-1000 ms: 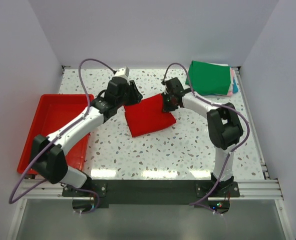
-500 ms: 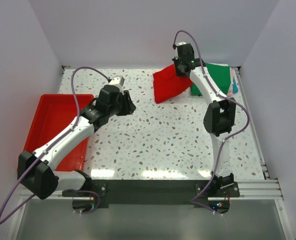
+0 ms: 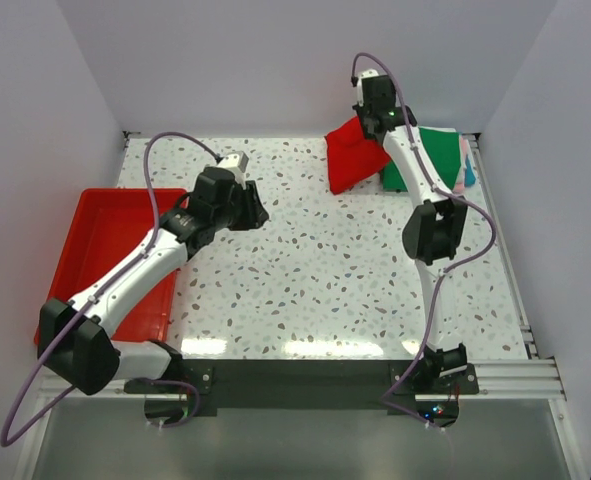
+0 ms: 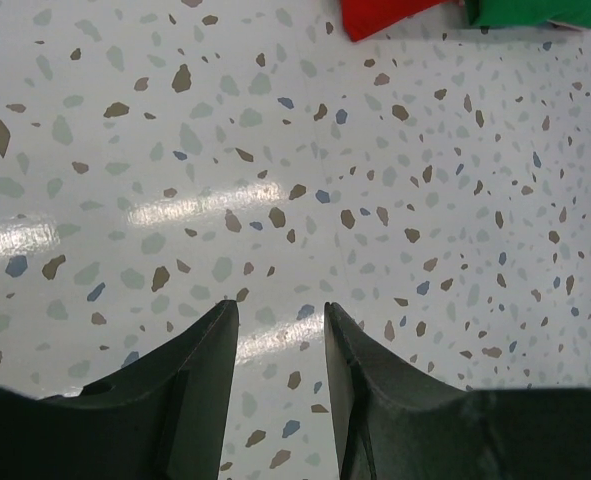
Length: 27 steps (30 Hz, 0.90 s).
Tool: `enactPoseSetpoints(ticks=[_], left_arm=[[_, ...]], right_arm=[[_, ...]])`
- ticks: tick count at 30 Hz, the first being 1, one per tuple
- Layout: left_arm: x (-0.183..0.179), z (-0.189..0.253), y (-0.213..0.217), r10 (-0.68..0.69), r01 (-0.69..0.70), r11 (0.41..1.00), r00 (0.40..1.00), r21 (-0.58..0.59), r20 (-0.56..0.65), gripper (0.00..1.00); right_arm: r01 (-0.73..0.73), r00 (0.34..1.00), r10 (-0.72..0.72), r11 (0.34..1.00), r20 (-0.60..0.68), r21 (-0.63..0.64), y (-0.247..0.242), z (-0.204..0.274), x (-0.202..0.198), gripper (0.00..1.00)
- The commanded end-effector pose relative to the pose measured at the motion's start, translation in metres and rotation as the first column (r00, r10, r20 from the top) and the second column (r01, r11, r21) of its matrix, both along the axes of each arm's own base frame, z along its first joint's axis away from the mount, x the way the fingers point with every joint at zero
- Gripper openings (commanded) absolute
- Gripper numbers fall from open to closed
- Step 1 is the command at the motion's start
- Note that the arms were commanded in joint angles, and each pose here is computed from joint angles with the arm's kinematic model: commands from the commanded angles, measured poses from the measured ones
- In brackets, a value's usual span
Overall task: Fold and stack the t-shirts
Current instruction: Neatly place the folded tshirt to the corner
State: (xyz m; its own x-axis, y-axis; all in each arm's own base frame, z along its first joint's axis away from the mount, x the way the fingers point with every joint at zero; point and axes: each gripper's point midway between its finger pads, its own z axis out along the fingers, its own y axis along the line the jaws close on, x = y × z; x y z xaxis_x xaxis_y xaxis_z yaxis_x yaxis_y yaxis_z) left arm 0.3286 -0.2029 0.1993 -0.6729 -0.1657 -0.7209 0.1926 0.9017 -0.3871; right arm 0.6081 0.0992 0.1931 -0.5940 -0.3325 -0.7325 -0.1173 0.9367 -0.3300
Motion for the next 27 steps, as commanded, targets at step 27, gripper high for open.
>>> enactPoseSetpoints(ticks=[27], left_arm=[[0.018,0.005,-0.012,-0.079,0.079,0.997,0.997,-0.021,0.011,0.45]], right_arm=[[0.129,0.941,-0.154,0.986,0.301,0.102,-0.102,0.145,-0.003,0.00]])
